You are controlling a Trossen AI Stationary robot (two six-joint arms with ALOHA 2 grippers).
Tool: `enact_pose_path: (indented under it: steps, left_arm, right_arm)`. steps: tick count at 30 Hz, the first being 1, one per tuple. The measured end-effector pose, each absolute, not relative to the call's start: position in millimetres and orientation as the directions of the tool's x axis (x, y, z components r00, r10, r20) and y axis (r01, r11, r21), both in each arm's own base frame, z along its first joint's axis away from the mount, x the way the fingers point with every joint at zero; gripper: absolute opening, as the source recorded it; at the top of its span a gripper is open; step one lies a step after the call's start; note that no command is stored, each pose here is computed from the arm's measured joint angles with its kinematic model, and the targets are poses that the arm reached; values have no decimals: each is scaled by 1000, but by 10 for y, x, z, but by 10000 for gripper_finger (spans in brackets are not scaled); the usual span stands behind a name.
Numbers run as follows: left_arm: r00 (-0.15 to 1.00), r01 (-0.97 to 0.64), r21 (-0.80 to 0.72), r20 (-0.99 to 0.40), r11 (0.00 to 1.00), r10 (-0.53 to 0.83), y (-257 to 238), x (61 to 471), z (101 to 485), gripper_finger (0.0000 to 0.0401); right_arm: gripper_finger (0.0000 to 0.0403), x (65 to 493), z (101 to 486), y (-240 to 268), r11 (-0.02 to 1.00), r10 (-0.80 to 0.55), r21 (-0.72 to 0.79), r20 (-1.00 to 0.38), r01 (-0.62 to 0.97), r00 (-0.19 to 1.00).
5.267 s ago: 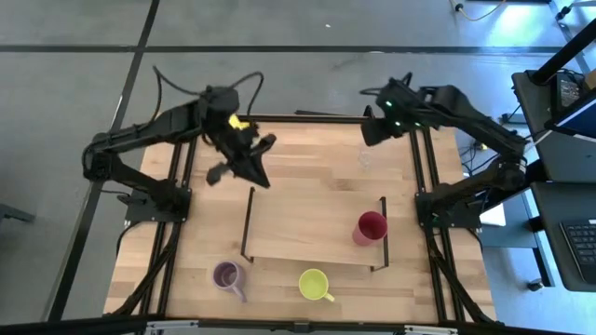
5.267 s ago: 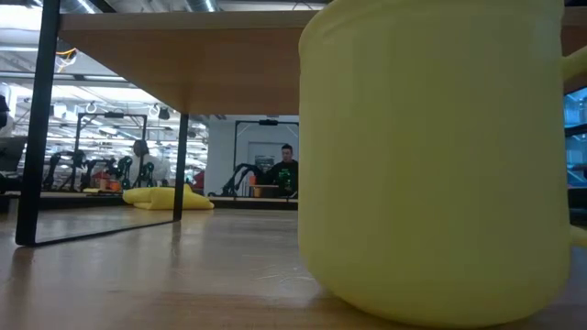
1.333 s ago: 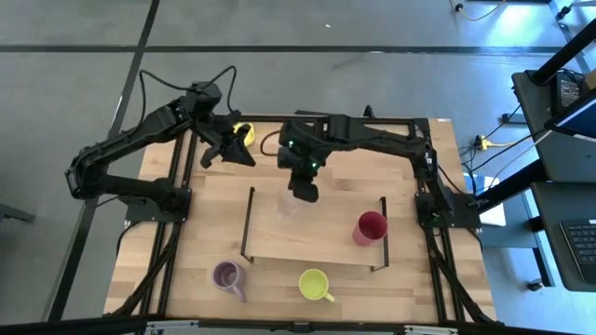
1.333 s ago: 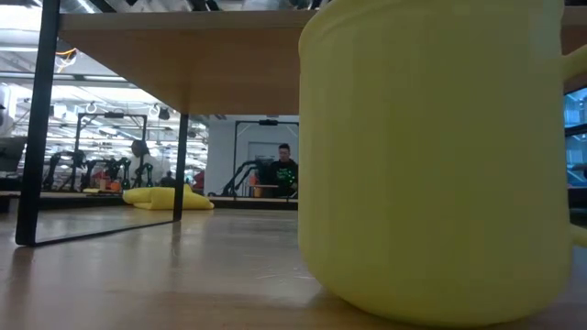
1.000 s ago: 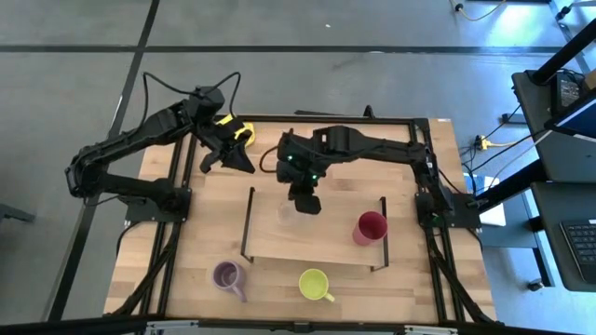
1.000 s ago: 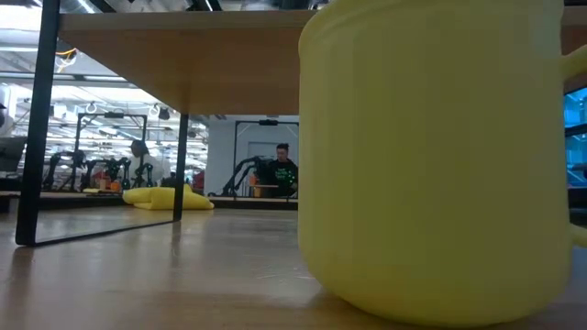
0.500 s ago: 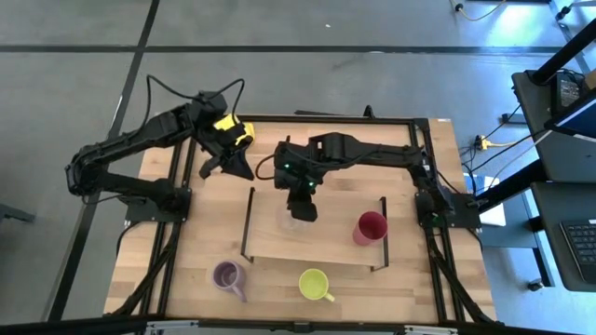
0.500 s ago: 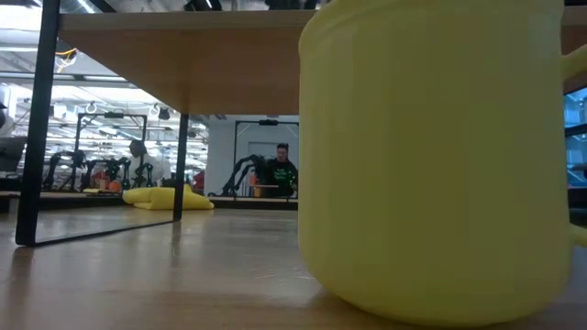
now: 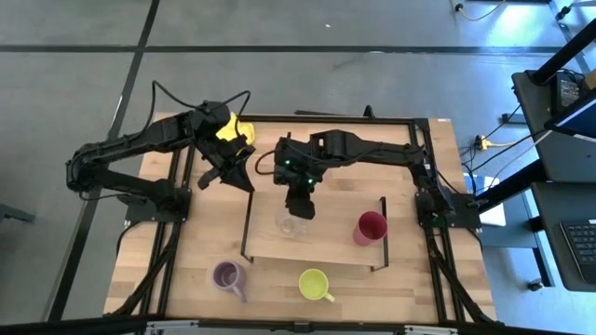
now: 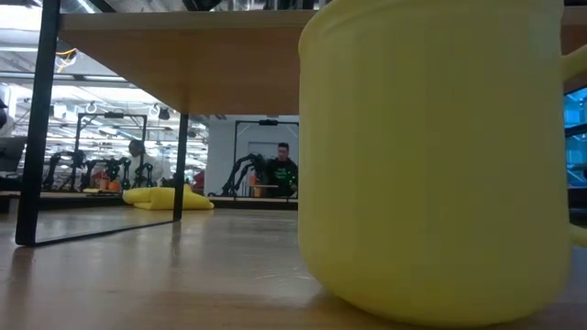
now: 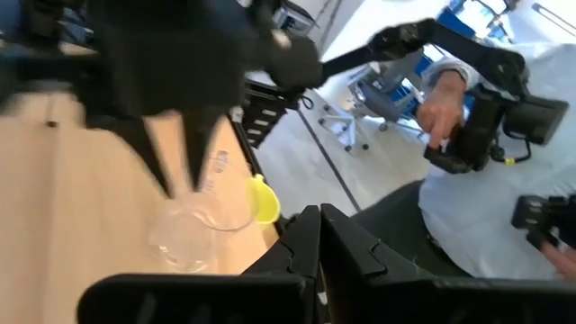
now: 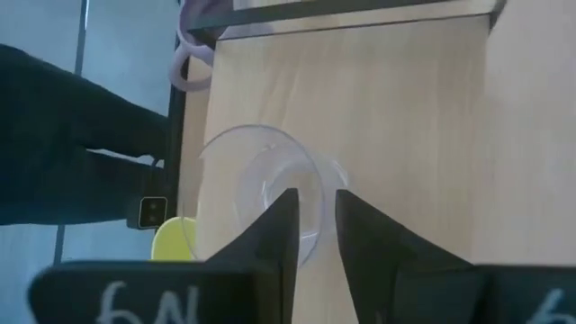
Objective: Stack small to large cups/mugs on shelf
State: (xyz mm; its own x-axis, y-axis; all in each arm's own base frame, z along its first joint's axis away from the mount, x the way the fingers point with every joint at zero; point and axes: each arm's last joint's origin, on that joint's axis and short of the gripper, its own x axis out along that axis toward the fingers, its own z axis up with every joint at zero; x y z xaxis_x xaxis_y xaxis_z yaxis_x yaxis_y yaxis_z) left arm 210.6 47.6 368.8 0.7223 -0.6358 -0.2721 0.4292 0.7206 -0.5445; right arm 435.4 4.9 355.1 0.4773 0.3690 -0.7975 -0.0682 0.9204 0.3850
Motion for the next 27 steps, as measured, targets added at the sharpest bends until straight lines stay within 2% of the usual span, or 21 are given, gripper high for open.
enact_pose_path:
  steps: [4,10,16,23,27]
  left_arm:
    - [703,444,-540,-285,715,-652,379,2142,3677,21]
    - [688,432,-545,-316,719,-653,314,2288,3595,46]
    - [683,216,-607,-465,765,-563,314,2550,3307,83]
    - [684,39,-624,-553,781,-476,177,2729,3162,114]
    - [718,33,-655,-510,755,-474,69,2794,3214,113]
  right_arm:
    - [93,4369,3666,-91,939,305,341,-771,-42,559]
    - [157,4320,3791,-339,931,246,360,-740,59,625]
    - [206,4188,3944,-624,945,74,267,-736,189,673]
    - [221,3756,4403,-900,928,-130,181,-662,326,738]
    - [217,3497,4622,-987,912,-202,162,-622,377,756]
